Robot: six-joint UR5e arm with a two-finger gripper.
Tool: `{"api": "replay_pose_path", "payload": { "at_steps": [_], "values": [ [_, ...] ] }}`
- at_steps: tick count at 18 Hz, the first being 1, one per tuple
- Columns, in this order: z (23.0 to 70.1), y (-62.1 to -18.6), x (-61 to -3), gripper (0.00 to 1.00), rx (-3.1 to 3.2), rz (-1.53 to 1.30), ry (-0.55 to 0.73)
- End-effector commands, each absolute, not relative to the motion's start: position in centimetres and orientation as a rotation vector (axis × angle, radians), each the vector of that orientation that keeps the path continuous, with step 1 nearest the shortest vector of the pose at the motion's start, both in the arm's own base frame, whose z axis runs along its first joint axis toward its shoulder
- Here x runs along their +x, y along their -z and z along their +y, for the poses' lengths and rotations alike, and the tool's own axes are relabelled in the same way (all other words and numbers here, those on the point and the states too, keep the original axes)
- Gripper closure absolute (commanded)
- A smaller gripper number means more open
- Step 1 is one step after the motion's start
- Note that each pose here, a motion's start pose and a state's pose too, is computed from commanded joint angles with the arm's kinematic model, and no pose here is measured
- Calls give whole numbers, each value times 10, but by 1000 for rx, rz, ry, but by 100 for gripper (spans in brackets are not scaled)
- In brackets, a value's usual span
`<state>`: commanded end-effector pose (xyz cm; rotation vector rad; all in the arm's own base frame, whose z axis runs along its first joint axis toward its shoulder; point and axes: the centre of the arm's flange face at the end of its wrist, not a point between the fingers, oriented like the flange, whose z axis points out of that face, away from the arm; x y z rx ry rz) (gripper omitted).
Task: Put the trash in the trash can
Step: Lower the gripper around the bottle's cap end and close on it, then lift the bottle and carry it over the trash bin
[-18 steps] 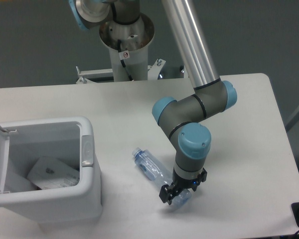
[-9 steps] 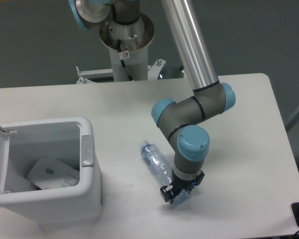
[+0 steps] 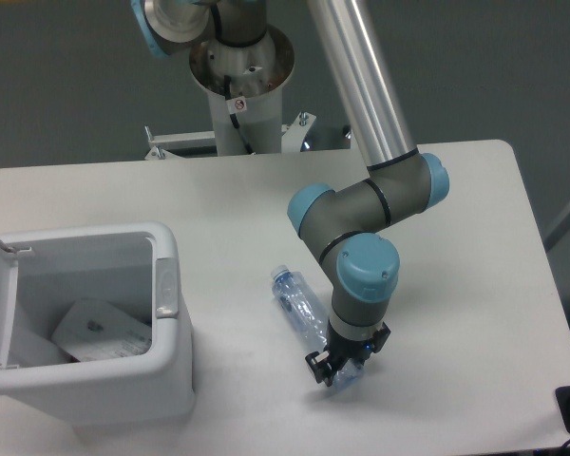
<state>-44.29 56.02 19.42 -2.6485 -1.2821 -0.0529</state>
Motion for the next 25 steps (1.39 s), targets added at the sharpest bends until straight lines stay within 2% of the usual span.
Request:
{"api": "replay_pose_path", "payload": {
  "at_steps": [3,5,6,10,12,14,17,19,22,25],
  "values": [
    [559,-213,-444,41,-2627,-1269,36],
    [561,-268,-444,40,-2562,-1221,-6],
    [563,-314,-446,40,-2498,-1184,-32],
    [571,-413,-447,41,-2336,-1070,2],
    [573,-487,-443,41,-2222,-966,34],
    [563,-531,-436,41,-2149,-899,65],
    [549,-600,-395,41,-2055,-745,107],
    [554,-619,-367,42,-2053,-617,113],
    [596,-624,-283,42,-2092,-380,136],
    [613,-624,-246,43,-2081,-294,153]
  ]
}}
